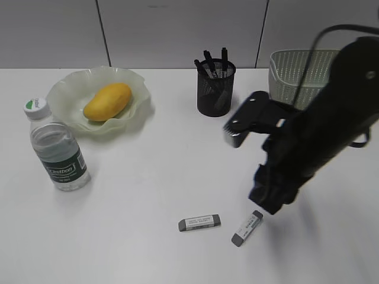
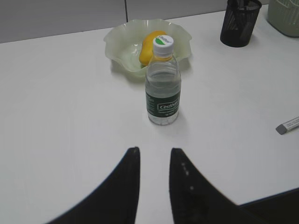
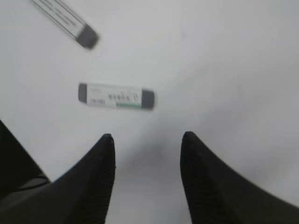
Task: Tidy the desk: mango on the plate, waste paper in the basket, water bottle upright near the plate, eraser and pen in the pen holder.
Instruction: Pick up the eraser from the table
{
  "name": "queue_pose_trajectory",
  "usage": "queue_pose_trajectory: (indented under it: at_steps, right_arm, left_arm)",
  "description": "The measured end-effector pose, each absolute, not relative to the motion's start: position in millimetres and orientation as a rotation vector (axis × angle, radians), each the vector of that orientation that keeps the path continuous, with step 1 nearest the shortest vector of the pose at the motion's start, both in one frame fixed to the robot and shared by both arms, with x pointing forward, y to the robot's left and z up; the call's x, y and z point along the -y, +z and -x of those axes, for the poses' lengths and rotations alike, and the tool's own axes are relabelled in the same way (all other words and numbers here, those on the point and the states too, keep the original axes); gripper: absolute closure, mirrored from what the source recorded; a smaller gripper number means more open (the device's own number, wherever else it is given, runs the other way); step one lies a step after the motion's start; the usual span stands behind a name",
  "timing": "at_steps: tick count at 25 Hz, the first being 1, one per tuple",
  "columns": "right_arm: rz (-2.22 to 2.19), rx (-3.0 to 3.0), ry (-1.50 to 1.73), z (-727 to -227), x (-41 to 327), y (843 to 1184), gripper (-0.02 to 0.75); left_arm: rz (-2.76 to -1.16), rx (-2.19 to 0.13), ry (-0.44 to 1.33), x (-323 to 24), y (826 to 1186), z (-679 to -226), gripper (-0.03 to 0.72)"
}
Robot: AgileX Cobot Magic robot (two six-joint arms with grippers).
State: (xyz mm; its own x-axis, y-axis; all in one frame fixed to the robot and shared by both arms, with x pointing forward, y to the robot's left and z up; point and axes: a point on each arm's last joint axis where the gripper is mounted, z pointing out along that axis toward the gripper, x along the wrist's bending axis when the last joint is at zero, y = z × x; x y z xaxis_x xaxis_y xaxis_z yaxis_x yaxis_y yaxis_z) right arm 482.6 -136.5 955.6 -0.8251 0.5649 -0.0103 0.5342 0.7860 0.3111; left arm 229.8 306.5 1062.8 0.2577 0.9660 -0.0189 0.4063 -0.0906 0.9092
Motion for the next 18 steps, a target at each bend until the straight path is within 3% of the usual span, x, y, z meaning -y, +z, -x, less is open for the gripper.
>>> queue_pose_trajectory:
  at_steps: [8,18]
  right_arm:
    - [-0.308,-2.903,0.507,-491,59,931,0.325]
    - [-0.044,-3.001,0.456,-480,42,911,0.314]
  left_arm:
    - [-1.654,-1.287,0.804,-307,1063,-230,0.530]
    - [-1.653,-1.286,0.805,-307,1063,-230,0.530]
